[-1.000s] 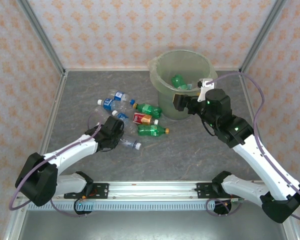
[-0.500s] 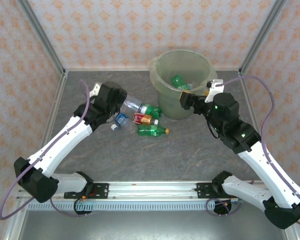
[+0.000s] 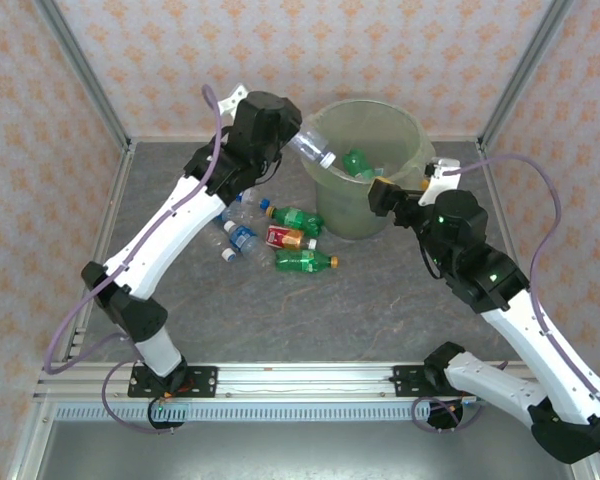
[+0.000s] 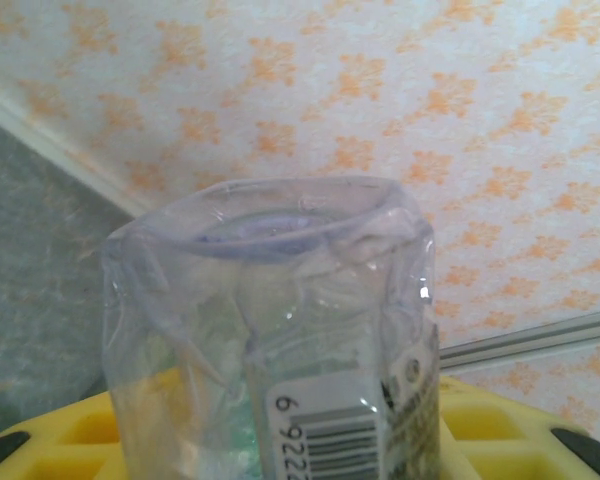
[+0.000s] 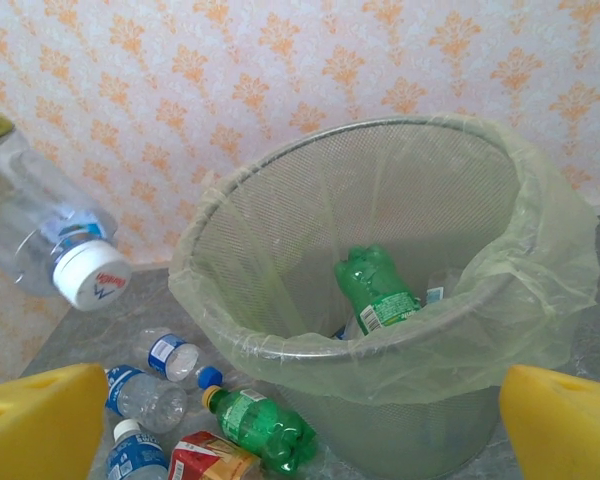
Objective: Put the plastic bottles in the bin
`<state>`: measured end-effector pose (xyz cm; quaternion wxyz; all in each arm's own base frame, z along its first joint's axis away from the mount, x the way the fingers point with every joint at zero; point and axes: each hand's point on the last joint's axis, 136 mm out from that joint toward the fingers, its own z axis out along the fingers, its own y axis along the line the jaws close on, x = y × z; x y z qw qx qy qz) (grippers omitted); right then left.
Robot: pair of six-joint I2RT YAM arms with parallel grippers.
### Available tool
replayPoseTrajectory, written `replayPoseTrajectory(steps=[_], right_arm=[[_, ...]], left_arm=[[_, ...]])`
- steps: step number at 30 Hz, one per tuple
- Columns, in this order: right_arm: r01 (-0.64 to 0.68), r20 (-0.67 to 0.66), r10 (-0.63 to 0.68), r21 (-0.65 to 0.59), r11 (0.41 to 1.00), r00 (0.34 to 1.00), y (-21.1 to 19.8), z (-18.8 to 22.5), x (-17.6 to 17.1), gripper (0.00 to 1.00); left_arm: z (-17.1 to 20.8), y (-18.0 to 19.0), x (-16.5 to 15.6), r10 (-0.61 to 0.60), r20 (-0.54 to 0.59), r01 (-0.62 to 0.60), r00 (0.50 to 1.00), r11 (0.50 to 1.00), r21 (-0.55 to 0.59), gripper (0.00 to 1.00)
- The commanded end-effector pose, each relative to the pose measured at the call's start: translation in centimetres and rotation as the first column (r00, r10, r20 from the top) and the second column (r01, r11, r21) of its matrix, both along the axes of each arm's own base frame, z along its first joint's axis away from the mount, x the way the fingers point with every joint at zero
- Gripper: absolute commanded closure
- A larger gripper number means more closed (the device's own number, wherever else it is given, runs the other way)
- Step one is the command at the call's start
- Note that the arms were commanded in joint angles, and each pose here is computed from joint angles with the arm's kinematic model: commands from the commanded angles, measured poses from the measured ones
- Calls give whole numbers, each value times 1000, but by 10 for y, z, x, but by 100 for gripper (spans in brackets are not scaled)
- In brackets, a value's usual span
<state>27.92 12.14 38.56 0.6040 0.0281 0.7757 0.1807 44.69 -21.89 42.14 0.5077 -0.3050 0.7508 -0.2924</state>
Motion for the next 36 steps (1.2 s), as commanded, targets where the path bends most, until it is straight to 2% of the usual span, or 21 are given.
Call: replayPoseTrajectory(steps=[1, 6, 11, 12, 17, 29, 36], right_arm=[[34, 32, -35, 12, 999, 999, -7, 8, -2, 0], [42, 27, -43, 20, 999, 999, -10, 6, -4, 0], [56, 27, -56, 19, 998, 998, -14, 8, -6, 0], [58, 27, -58, 16, 998, 998, -14, 8, -6, 0], [58, 25, -59, 16, 998, 998, -15, 8, -7, 0], [55, 36, -56, 11, 998, 998, -14, 13, -5, 0], [57, 33, -57, 0, 998, 998, -14, 11, -4, 0]], left_arm=[[20, -8, 10, -16, 75, 10, 997, 997, 76, 54], [37, -27, 24, -36, 182, 16, 983, 994, 107, 55], [53, -56, 27, -87, 259, 22, 962, 969, 246, 55], [41, -69, 34, -121, 247, 47, 961, 957, 286, 55], [33, -104, 35, -223, 249, 106, 943, 906, 410, 55], [-14, -153, 23, -342, 156, 176, 927, 761, 625, 55], [-26, -163, 21, -368, 127, 212, 921, 747, 630, 53]])
